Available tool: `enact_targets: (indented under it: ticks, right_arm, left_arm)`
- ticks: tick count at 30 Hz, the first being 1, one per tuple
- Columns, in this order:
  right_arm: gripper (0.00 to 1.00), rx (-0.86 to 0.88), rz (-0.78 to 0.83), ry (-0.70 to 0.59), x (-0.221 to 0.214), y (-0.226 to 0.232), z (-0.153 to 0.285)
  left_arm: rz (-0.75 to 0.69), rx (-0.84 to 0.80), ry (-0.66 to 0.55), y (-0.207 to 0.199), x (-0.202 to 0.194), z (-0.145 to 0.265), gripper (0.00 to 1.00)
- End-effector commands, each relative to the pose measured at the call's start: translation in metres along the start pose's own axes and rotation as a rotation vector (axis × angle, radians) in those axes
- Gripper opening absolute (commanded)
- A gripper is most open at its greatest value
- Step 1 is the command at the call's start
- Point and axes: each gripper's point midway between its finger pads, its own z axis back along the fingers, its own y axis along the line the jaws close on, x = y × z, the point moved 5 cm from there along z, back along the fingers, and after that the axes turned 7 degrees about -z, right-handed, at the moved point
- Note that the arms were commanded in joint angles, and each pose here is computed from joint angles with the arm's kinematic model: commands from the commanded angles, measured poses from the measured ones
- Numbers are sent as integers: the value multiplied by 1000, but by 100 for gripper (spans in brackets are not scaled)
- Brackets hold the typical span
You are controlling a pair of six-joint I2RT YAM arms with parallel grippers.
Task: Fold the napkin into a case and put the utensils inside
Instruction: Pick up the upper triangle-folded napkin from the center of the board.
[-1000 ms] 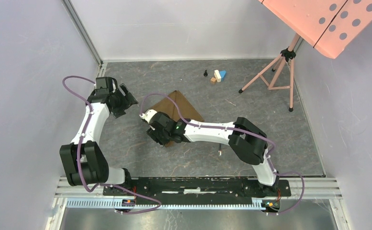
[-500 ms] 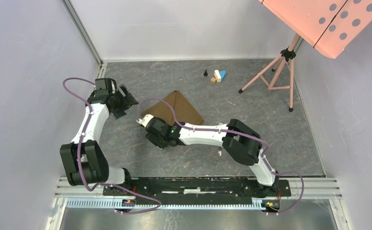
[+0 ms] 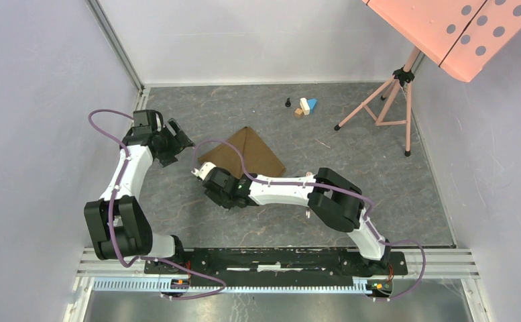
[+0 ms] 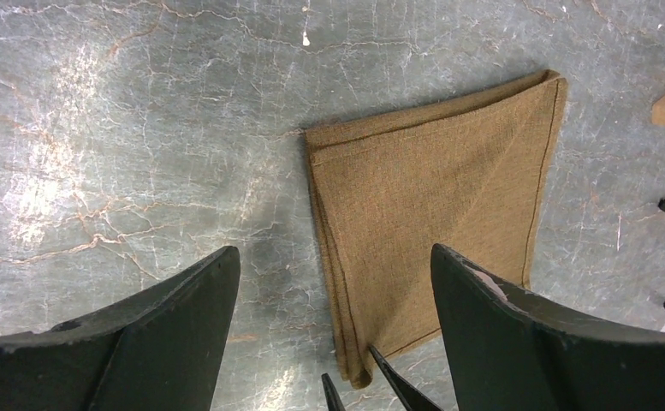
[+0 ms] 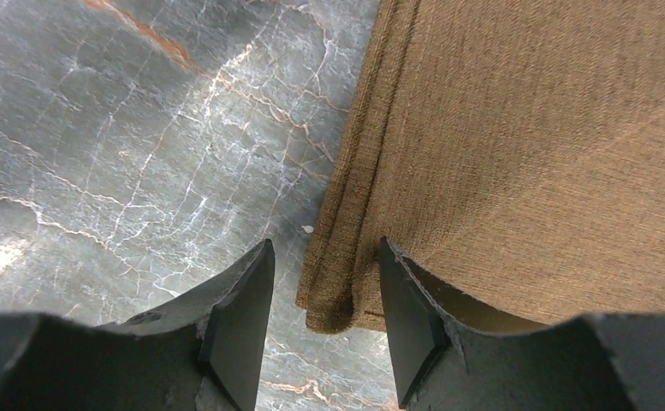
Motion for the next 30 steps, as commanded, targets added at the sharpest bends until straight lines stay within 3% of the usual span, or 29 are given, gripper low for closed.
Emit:
enact_targets:
  ticks: [1, 6, 9, 15, 21, 30]
  right_arm:
    - [54, -36, 28, 12, -16, 2, -14]
    - [52, -87, 25, 26, -40, -7, -20]
    - [43, -118, 28, 23, -49, -13, -23]
    - [0, -127, 66, -90, -26, -18, -9]
    - [0, -3, 27, -263, 16, -10, 22]
    - [0, 109, -80, -326, 29, -16, 44]
  left_arm:
    - [-5, -24, -28, -2, 6, 0, 89]
    - [-8, -24, -29, -1, 5, 0, 90]
    - [-6, -24, -23, -1, 5, -2, 90]
    - [17, -55, 15, -2, -1, -11, 91]
    - [201, -146, 200, -10, -32, -34, 88]
    - [433, -274, 240, -9, -80, -50, 87]
